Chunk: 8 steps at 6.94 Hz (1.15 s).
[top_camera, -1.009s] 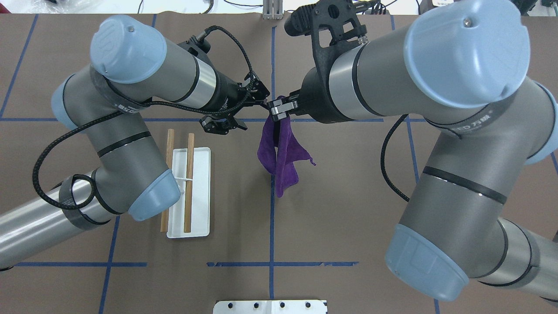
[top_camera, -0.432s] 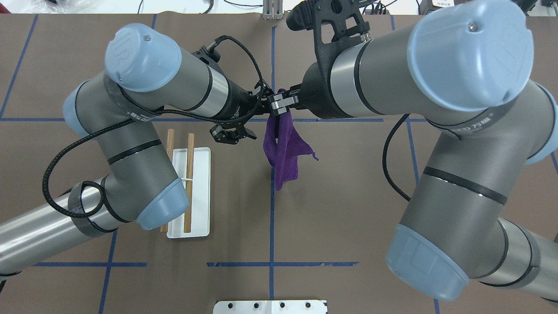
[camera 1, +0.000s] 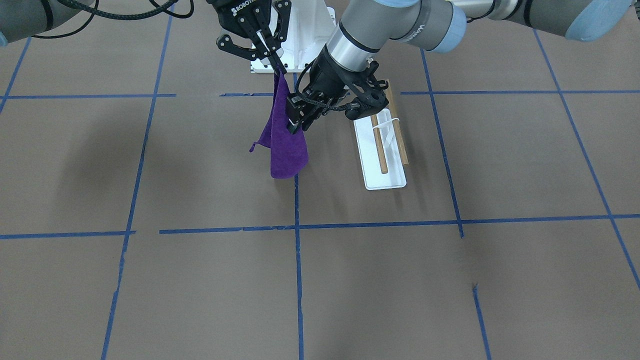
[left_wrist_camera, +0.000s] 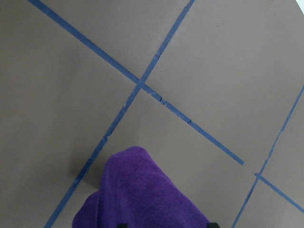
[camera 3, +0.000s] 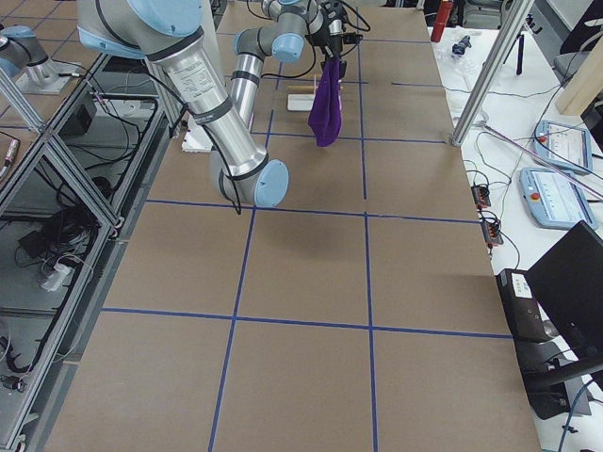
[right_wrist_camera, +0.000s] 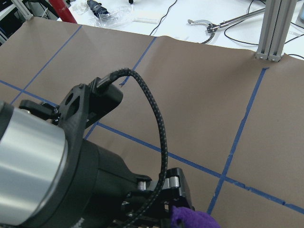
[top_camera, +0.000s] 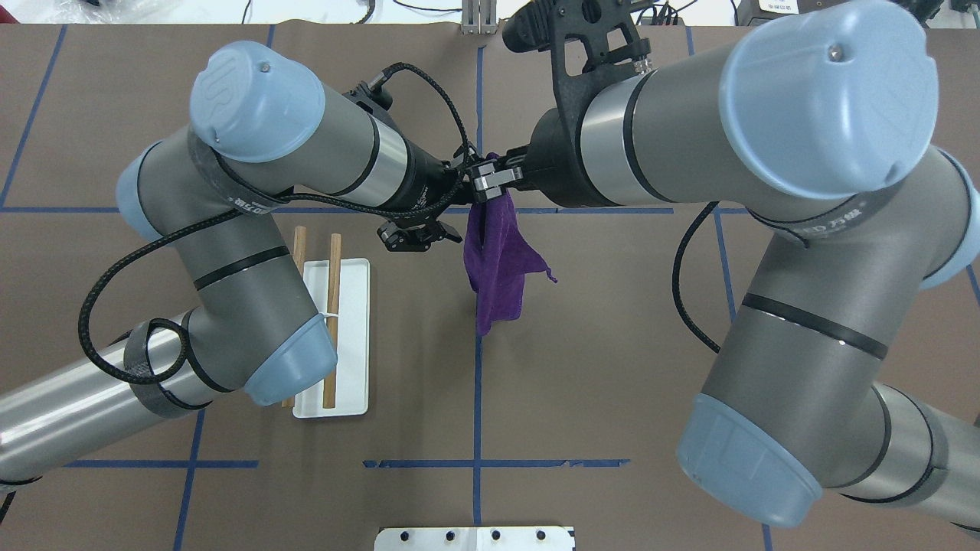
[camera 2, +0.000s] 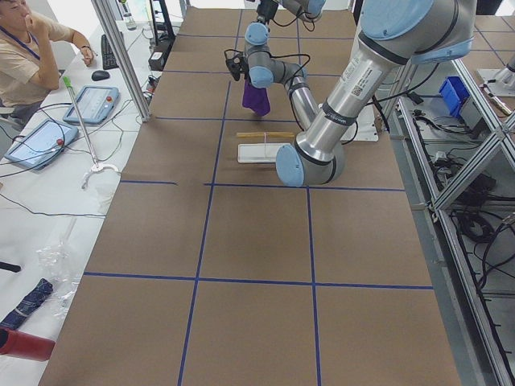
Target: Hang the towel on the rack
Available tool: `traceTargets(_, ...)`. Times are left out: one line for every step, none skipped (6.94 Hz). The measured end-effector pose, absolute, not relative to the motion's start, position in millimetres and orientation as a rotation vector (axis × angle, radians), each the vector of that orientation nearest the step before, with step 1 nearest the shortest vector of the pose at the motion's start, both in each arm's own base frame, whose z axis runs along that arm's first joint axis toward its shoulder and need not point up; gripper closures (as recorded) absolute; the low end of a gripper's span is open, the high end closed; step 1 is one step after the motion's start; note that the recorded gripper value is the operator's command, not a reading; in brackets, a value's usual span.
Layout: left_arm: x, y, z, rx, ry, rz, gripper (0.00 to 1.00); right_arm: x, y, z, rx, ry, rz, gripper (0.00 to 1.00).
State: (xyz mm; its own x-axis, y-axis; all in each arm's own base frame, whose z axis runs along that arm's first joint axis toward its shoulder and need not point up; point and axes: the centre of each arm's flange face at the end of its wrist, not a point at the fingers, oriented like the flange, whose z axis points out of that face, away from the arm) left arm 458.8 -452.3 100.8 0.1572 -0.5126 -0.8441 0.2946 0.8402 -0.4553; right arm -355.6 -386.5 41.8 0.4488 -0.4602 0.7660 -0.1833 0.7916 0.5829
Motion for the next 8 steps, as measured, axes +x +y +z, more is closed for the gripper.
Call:
traceTargets(458.3, -451.8, 101.1, -0.201, 1.291, -0.584, 1.00, -355.2, -386.2, 42.4, 0.669, -1.113, -0.188, 1.00)
traceTargets(457.2, -451.1, 101.8, -0.200, 1.292, -0.584, 1.00, -355.2, -386.1, 43.1, 0.668, -1.113, -0.188, 1.00)
traceTargets(455.9, -450.2, 103.0, -0.199, 1.292, -0.583, 1.00, -355.5, -386.3, 45.0, 0.666, -1.110, -0.189, 1.00)
traceTargets(455.1, -449.8, 103.6, -0.197, 1.292, -0.581, 1.00, -355.9, -386.3, 47.8, 0.661, -1.106, -0.192, 0.01)
traceTargets(454.2, -449.6, 103.3, -0.193, 1.294, -0.578, 1.00, -357.2, -386.9, 54.5, 0.650, -1.096, -0.193, 0.00)
traceTargets(453.1, -449.1, 103.7, -0.191, 1.295, -0.575, 1.00, -359.3, -389.2, 67.3, 0.618, -1.066, -0.193, 0.00)
traceTargets(450.8, -448.4, 106.7, -0.187, 1.293, -0.573, 1.00, -359.7, -392.9, 81.4, 0.565, -1.021, -0.197, 0.00)
traceTargets(444.7, -446.2, 116.8, -0.173, 1.287, -0.560, 1.00, -356.6, -399.1, 95.4, 0.521, -0.974, -0.196, 0.00)
